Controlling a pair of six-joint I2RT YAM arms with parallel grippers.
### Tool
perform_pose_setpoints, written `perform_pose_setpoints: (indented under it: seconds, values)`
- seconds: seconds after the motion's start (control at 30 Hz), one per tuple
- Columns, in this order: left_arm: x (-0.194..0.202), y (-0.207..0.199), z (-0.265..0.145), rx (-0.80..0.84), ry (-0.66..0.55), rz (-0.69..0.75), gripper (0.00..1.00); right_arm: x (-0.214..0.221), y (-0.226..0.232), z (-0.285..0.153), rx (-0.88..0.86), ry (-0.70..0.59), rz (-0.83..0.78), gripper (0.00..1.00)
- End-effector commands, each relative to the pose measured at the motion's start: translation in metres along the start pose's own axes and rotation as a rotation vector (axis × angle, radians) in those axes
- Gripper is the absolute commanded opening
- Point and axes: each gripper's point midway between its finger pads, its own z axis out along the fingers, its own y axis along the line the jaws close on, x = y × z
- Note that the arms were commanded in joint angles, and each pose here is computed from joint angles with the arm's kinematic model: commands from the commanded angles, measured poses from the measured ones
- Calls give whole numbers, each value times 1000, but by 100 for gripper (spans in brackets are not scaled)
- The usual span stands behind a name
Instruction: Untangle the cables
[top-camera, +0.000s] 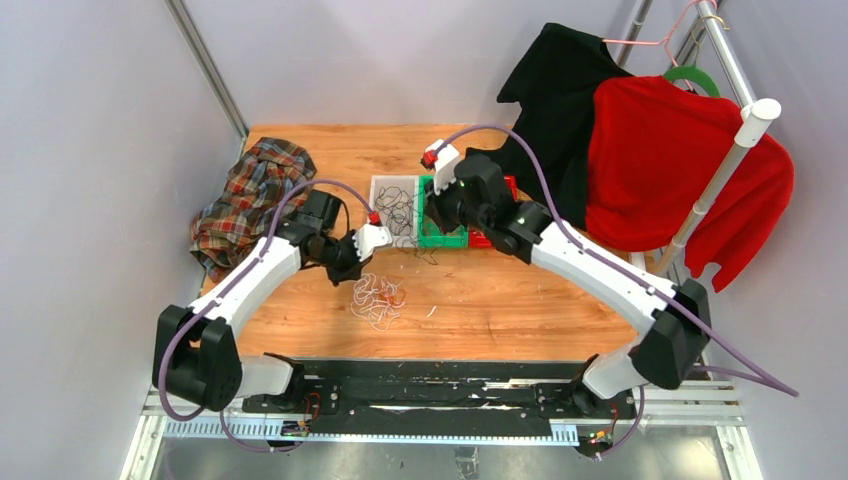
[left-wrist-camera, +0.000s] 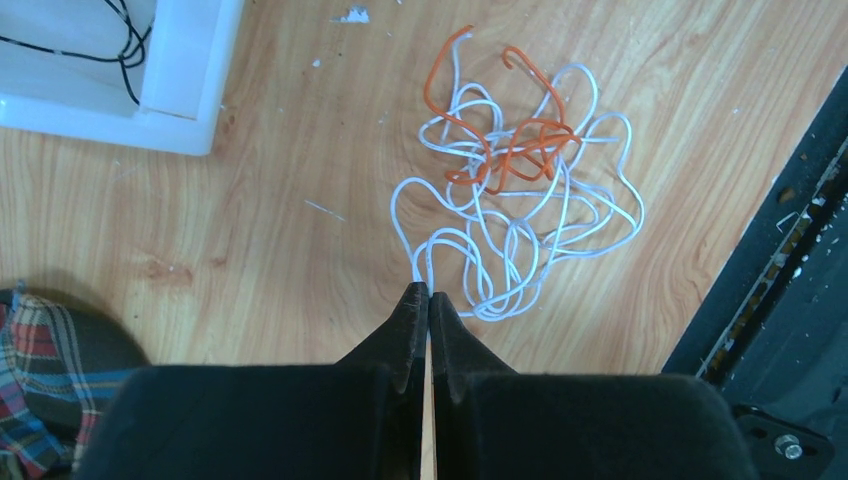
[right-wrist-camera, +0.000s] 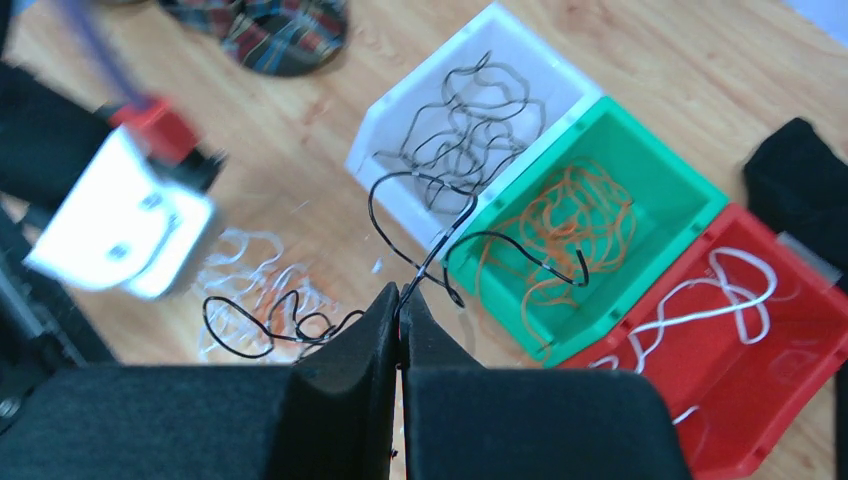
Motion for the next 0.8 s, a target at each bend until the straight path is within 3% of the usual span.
perform_pose_setpoints:
  seconds: [0.0, 0.6, 0.77]
  values:
    - [1, -7, -7, -10, -44, 24, 1, -36, -34, 18, 88, -71, -22, 1]
    - [2, -13, -17, -32, -83, 55, 1, -70, -81, 133, 198, -108, -7, 1]
    - [-1, -14, -18, -30, -95, 60, 1, -50, -93, 167, 240, -57, -33, 1]
